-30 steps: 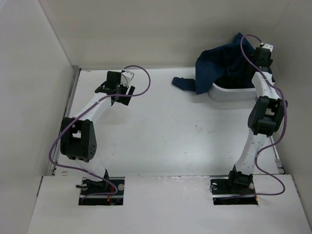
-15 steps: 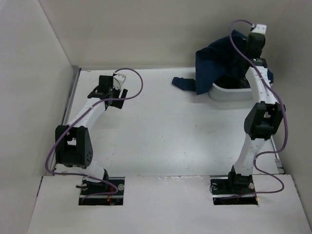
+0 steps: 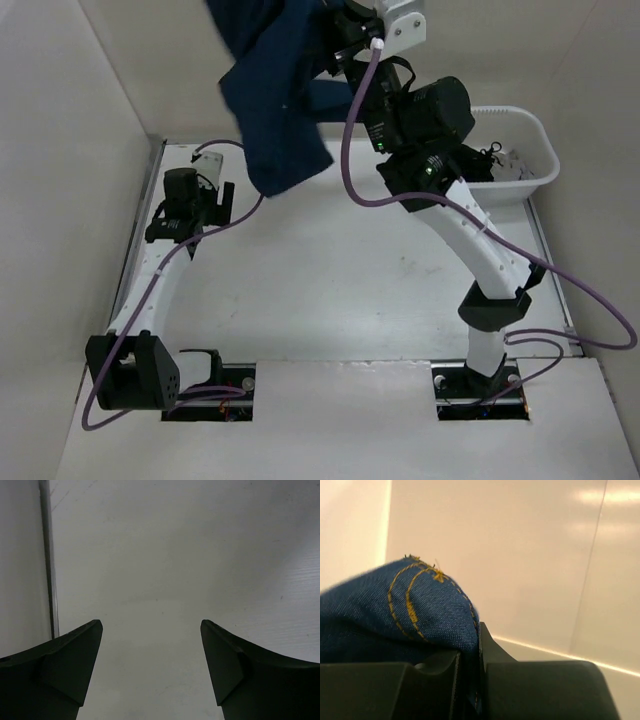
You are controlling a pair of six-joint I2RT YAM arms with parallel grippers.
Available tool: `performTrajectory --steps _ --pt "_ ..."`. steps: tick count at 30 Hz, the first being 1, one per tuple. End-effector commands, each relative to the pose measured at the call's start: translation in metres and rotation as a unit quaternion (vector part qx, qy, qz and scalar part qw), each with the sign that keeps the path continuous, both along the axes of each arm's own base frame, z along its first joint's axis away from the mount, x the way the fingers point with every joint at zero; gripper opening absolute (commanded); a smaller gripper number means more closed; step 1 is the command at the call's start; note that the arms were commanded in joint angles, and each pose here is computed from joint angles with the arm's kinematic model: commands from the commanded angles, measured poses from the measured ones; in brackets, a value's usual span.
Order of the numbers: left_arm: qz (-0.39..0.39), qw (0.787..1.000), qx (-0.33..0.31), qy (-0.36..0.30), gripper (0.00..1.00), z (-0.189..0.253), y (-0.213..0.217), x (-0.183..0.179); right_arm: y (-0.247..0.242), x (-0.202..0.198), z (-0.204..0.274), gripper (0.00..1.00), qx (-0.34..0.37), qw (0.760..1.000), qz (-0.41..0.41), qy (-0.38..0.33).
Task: Fold and stack the trousers
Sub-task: Move the trousers to the center of the board, then flatten the trousers out
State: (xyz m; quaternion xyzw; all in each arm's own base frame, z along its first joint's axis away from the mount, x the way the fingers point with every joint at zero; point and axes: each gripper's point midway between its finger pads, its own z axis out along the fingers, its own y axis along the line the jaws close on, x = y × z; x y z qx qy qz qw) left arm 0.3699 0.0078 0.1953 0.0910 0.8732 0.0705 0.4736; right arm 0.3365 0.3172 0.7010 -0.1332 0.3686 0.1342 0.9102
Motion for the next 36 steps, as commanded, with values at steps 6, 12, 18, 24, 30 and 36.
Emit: performTrajectory --steps 6,12,18,24,30,36 --pt "0.046 0.996 -0.003 -0.081 0.82 0.059 0.036 0.003 -0.015 0.036 -0.122 0.04 -0.034 0.982 -0.075 0.172" --pt "0.056 0.997 0.044 -0.041 0.83 0.027 0.077 0.005 -0.049 0.052 -0.298 0.04 -0.158 0.903 -0.145 0.373" --pt "0.051 0.994 0.096 0.011 0.82 0.001 0.11 0.016 -0.049 0.042 -0.438 0.38 -0.274 0.73 -0.087 0.621" --pt "-0.062 0.983 0.169 0.03 0.84 0.011 0.076 -0.012 -0.074 0.129 -0.472 0.76 -0.162 0.736 -0.092 0.651" --pt "-0.2 0.952 0.15 0.179 0.77 -0.053 0.037 -0.101 -0.132 0.06 -0.451 0.78 -0.016 0.766 -0.084 0.637" --pt "-0.252 0.918 0.188 0.243 0.73 -0.108 0.019 -0.131 -0.121 -0.054 -0.559 0.78 0.049 0.687 -0.073 0.722"
